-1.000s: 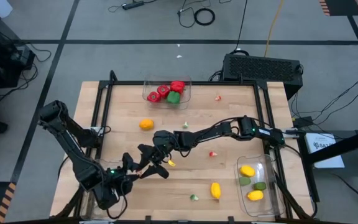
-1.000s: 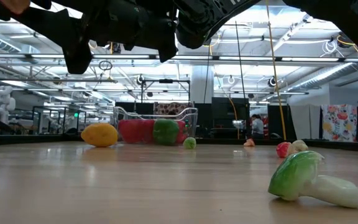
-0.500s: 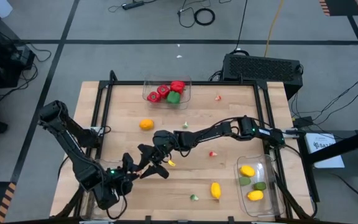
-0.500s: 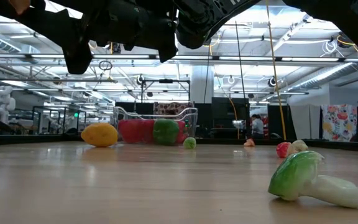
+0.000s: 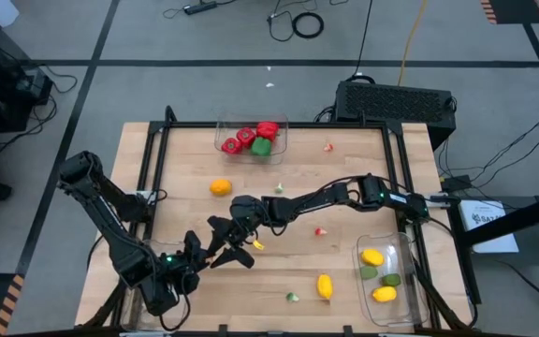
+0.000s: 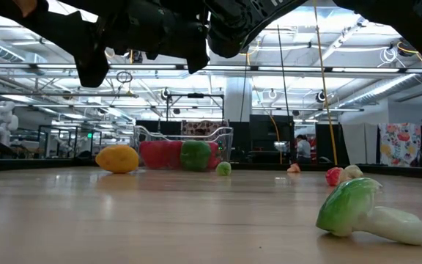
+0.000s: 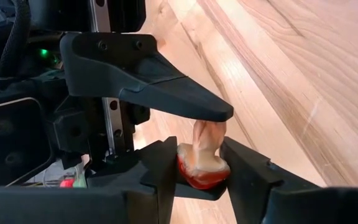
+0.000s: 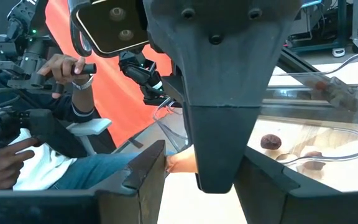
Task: Sort produce into baskets
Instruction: Put the red mushroom into the bottom left transparent bin
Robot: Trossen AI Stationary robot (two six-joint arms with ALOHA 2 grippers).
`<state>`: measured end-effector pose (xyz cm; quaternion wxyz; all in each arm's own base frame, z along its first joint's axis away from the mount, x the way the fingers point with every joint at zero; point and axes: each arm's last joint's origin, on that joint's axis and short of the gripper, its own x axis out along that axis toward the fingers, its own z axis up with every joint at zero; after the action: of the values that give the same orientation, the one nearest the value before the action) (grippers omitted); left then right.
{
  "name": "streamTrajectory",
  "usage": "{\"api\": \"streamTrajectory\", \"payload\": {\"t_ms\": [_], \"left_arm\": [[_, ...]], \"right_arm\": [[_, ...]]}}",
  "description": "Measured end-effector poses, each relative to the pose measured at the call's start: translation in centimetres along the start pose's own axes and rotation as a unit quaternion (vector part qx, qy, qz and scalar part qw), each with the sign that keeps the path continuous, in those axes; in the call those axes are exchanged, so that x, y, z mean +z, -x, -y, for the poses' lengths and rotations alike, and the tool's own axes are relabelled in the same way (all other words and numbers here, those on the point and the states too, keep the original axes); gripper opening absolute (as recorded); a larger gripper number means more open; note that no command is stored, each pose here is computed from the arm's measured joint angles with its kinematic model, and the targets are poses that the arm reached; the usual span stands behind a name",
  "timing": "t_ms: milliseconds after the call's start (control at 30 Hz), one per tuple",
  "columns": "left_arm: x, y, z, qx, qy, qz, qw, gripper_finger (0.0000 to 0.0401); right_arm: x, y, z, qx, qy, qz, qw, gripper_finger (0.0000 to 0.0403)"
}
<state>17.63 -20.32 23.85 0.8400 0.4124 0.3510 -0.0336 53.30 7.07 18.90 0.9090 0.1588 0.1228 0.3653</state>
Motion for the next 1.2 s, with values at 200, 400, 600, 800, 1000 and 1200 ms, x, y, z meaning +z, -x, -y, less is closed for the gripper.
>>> {"api": "streamTrajectory", "payload": {"t_ms": [200, 400, 600, 800, 1000, 1200], "left_arm": [[0.0, 0.0, 0.0, 0.000, 0.000, 0.000, 1.000, 0.0116], [0.0, 0.4, 0.4, -0.003, -0.005, 0.008, 1.000, 0.0116], [0.5, 1.3, 0.6, -0.009, -0.007, 0.024, 1.000, 0.0116], [1.4, 3.4, 0.8, -0.023, -0.018, 0.050, 0.998, 0.0116], [1.4, 5.9, 1.2, -0.084, 0.011, 0.043, 0.995, 0.0116], [0.0, 7.9, 1.8, -0.203, 0.091, -0.059, 0.973, 0.0116]], "right_arm": [[0.0, 0.0, 0.0, -0.002, 0.000, 0.001, 1.000, 0.0167], [0.0, 0.0, 0.0, -0.002, -0.009, 0.000, 1.000, 0.0231], [0.1, 0.3, 0.3, 0.011, -0.024, -0.004, 1.000, 0.0365], [0.1, 1.0, 0.7, 0.076, -0.063, -0.033, 0.995, 0.0387], [-0.4, 1.4, 1.0, 0.099, -0.084, -0.062, 0.990, 0.0382], [-0.2, 1.9, 0.6, 0.074, -0.080, -0.091, 0.990, 0.0382]]}}
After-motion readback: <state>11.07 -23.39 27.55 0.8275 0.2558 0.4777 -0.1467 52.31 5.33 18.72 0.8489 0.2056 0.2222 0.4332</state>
